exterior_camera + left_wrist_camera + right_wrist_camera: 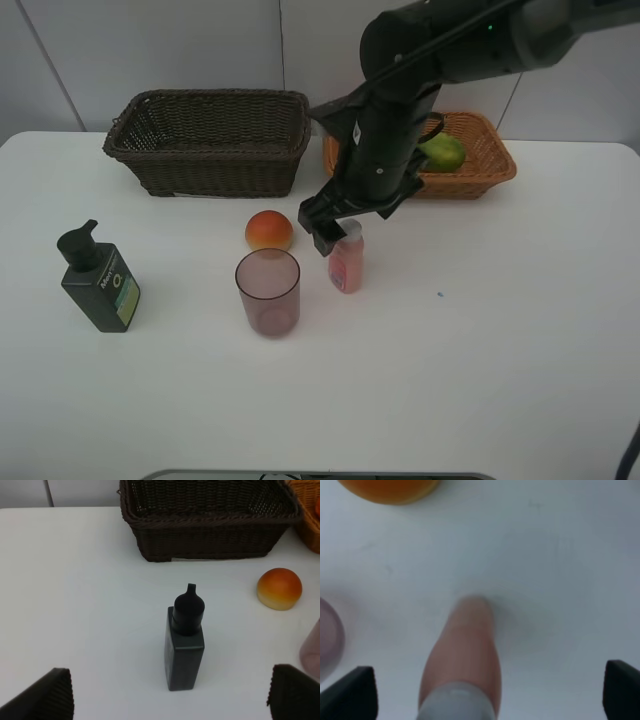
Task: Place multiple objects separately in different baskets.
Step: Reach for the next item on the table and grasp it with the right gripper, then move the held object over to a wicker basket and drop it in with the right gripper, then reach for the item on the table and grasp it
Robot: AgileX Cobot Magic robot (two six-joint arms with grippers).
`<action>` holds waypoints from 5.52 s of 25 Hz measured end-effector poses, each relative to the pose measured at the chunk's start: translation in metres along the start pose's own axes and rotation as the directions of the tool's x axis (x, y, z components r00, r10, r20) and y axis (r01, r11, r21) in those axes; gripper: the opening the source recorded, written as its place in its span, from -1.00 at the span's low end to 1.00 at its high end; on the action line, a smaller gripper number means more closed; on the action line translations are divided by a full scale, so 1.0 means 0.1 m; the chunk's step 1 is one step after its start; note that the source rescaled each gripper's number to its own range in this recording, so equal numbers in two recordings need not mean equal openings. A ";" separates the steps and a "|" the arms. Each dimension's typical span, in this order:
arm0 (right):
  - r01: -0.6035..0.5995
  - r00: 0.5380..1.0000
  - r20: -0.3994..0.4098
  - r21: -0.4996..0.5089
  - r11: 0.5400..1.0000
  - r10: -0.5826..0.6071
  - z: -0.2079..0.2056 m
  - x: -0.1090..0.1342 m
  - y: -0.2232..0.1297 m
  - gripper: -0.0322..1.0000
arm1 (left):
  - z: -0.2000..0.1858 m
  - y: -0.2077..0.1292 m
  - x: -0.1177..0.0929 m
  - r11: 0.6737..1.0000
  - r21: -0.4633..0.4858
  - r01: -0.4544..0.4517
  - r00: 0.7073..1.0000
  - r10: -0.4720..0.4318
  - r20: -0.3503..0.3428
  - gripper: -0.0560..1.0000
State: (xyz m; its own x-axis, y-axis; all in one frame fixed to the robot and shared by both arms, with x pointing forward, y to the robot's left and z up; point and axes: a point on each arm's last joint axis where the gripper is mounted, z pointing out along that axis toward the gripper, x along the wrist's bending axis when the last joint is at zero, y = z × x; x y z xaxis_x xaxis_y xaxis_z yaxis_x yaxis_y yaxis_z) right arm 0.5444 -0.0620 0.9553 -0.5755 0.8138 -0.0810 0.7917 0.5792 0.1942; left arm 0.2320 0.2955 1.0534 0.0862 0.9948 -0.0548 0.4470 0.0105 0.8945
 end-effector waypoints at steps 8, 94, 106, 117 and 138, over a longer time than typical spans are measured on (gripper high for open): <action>0.004 1.000 0.001 0.023 1.000 -0.004 0.20 0.01 0.01 0.74 | 0.00 0.00 0.00 1.000 0.000 0.000 1.000 0.000 0.000 0.98; -0.031 0.999 -0.034 -0.581 0.814 0.014 0.28 0.04 1.66 -0.85 | 0.00 0.00 0.00 1.000 0.000 0.000 1.000 0.000 0.000 0.98; -0.033 0.999 -0.035 -0.593 0.804 0.015 0.19 0.03 1.67 0.77 | 0.00 0.00 0.00 1.000 0.000 0.000 1.000 0.000 0.000 0.98; -0.041 0.999 -0.023 -0.526 0.850 0.034 -0.28 -0.03 1.54 0.78 | 0.00 0.00 0.00 1.000 0.000 0.000 1.000 0.000 0.000 0.98; 0.004 1.000 0.025 -0.185 0.983 0.000 -0.91 -0.03 0.93 0.78 | 0.00 0.00 0.00 1.000 0.000 0.000 1.000 0.000 0.000 0.98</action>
State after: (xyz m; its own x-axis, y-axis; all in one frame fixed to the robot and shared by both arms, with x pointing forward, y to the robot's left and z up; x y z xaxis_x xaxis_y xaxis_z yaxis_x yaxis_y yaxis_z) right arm 0.6010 -0.0147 1.0629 -0.5700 0.8149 -0.1051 0.7376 0.5638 0.3716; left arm 0.2320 0.2955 1.0534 0.0862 0.9948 -0.0548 0.4470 0.0105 0.8945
